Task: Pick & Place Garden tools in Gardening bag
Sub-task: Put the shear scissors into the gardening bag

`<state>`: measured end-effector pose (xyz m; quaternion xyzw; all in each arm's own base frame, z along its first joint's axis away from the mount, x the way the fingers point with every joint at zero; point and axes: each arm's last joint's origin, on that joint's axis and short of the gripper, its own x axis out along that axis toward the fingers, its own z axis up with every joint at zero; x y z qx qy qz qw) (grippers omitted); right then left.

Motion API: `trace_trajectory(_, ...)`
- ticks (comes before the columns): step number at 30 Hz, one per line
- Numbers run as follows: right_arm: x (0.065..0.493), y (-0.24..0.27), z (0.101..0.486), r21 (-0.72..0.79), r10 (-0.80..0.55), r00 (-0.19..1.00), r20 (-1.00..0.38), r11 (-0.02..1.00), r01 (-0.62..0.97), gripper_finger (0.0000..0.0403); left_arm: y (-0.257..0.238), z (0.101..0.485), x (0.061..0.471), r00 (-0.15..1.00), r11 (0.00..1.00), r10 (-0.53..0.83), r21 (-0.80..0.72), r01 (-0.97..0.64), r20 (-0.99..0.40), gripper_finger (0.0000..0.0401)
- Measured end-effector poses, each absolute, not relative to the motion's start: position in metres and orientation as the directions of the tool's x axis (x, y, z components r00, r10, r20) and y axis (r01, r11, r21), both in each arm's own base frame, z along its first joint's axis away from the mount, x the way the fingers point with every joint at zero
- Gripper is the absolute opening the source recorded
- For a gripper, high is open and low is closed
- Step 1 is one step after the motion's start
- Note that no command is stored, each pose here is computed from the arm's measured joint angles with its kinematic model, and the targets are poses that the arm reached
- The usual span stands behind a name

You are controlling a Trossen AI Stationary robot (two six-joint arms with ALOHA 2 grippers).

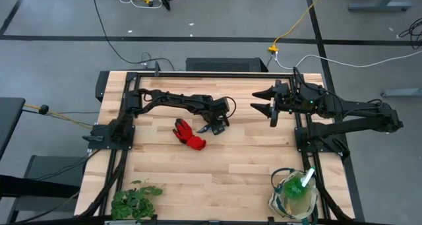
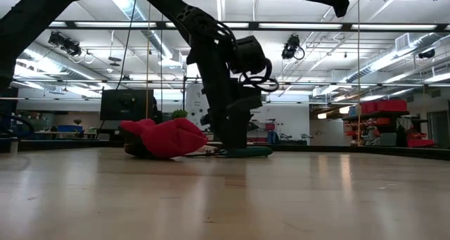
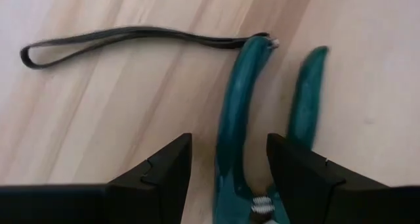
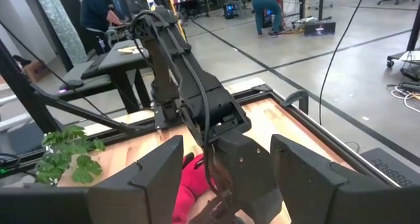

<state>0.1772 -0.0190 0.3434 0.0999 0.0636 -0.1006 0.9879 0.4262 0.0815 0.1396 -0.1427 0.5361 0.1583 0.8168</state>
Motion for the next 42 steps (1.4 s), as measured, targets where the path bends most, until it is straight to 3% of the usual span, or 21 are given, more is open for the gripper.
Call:
trace_trajectory(11, 0.1770, -0.0189, 0.3425, 0.192, -0.185, 0.970, -0.155, 0.958, 0.214, 0.0230, 0.0810, 0.1381, 0.4260, 0.369, 0.906, 0.103, -0.066, -0.419, -0.924, 0.0187)
trace_trajectory(30, 0.1771, -0.0189, 0.3425, 0.205, -0.185, 0.970, -0.154, 0.955, 0.215, 0.0230, 0.0806, 0.1377, 0.4262, 0.372, 0.894, 0.084, -0.095, -0.438, -0.924, 0.0081)
trace_trajectory(42, 0.1770, -0.0189, 0.3423, 0.204, -0.185, 0.970, -0.157, 0.955, 0.215, 0.0230, 0.0805, 0.1381, 0.4277, 0.390, 0.887, 0.070, -0.122, -0.445, -0.918, 0.0068)
